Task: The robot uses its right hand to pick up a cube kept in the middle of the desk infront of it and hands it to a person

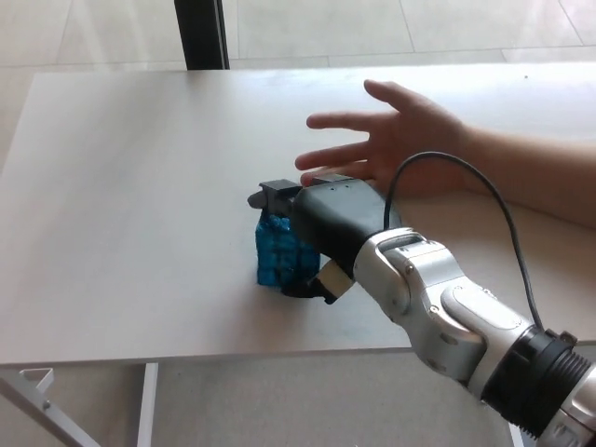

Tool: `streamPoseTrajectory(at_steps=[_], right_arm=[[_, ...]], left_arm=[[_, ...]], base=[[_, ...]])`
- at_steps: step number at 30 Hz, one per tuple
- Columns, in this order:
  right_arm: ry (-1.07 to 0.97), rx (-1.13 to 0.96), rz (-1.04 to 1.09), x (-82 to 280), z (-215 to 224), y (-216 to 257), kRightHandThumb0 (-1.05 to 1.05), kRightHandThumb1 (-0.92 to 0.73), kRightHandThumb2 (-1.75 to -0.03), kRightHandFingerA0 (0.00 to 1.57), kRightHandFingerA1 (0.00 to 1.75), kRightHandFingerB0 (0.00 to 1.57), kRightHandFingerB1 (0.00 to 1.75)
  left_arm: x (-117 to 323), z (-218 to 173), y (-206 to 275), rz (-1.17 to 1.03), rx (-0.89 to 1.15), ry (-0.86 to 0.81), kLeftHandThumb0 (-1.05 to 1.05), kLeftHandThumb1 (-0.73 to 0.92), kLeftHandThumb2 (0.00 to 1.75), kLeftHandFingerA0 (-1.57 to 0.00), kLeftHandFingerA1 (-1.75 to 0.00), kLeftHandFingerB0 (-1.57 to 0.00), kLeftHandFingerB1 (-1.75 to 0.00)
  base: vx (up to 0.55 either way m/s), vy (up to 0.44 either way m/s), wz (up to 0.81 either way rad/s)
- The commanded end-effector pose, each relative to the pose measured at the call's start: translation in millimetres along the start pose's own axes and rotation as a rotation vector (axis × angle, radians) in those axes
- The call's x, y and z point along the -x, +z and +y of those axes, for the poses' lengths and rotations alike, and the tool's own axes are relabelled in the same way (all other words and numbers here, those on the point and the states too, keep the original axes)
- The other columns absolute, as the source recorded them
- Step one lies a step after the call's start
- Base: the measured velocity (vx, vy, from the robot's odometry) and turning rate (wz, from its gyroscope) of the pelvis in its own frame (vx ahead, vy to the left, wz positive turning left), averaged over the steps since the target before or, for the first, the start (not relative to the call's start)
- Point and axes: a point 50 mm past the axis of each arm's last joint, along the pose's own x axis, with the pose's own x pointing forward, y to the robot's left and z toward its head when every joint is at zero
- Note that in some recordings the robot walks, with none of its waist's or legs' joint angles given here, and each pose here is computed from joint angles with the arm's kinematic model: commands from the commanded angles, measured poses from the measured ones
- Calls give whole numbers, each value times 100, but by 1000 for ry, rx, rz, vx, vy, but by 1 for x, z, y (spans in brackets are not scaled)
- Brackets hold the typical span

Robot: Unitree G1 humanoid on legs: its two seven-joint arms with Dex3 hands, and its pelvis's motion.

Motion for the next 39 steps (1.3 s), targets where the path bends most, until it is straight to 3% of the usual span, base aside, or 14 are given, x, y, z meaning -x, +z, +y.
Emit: streamPoseTrajectory(at_steps=[1,7,9,10,11,12,19,25,26,27,30,31,32,39], right_arm=[[-92,110,-25,9,21,-8,-27,-68,-78,95,175,76,60],[-72,94,-44,12,28,-4,-35,-55,-61,95,172,99,70],[-82,90,-64,14,31,-5,-37,-54,-60,93,173,95,73],[-83,101,-63,14,33,-6,-36,-60,-63,94,175,89,96],[-84,103,-63,14,33,-6,-36,-60,-63,94,175,89,96],[-103,90,-74,15,36,-7,-29,-60,-77,97,175,84,129],[-124,49,-91,20,42,-12,-20,-57,-107,95,175,76,175],[-130,25,-97,23,40,-15,-22,-56,-116,96,175,79,170],[-153,31,-105,23,37,-16,-30,-53,-116,124,143,108,135],[-175,36,-111,24,34,-18,-24,-57,-114,97,175,78,170],[-204,70,-116,23,25,-21,-26,-58,-114,99,175,79,165],[-234,69,-136,23,21,-22,-34,-53,-114,124,142,106,132],[-253,42,-135,22,13,-23,-25,-52,-112,100,175,75,175],[-339,14,-154,20,-20,-23,-23,-50,-98,96,175,72,161]], left_arm=[[0,1,0,-13,-6,-1,-66,78,63,-58,-52,-50,-43],[0,-1,0,-6,-4,1,-68,78,64,-58,-50,-49,-42],[0,-1,-1,-2,-37,1,-68,79,64,-60,-50,-51,-42],[0,0,-1,-6,-37,0,-69,79,64,-59,-51,-52,-43],[0,0,0,-7,-37,0,-69,79,64,-59,-51,-52,-43],[0,0,-1,-7,-22,-1,-68,78,64,-61,-51,-53,-42],[0,2,1,-14,-2,-10,-67,79,64,-58,-52,-51,-43],[1,0,-3,0,-27,-2,-68,79,63,-60,-50,-52,-42],[1,0,-4,5,-23,-1,-67,78,64,-58,-49,-50,-42],[1,0,-4,6,-11,-1,-67,78,64,-58,-50,-50,-42],[2,1,-5,-6,-1,-9,-68,78,63,-57,-52,-53,-44],[2,2,-5,-11,-11,-14,-68,79,64,-56,-51,-52,-43],[2,2,-5,-7,6,-8,-68,78,63,-58,-53,-53,-44],[2,1,-8,11,-19,2,-66,78,63,-60,-53,-52,-44]], base=[[0,0,0],[0,0,0],[0,0,0],[0,0,0],[0,0,0],[0,0,0],[0,0,0],[0,0,0],[0,0,0],[0,0,0],[0,0,0],[0,0,0],[0,0,0],[0,0,0]])
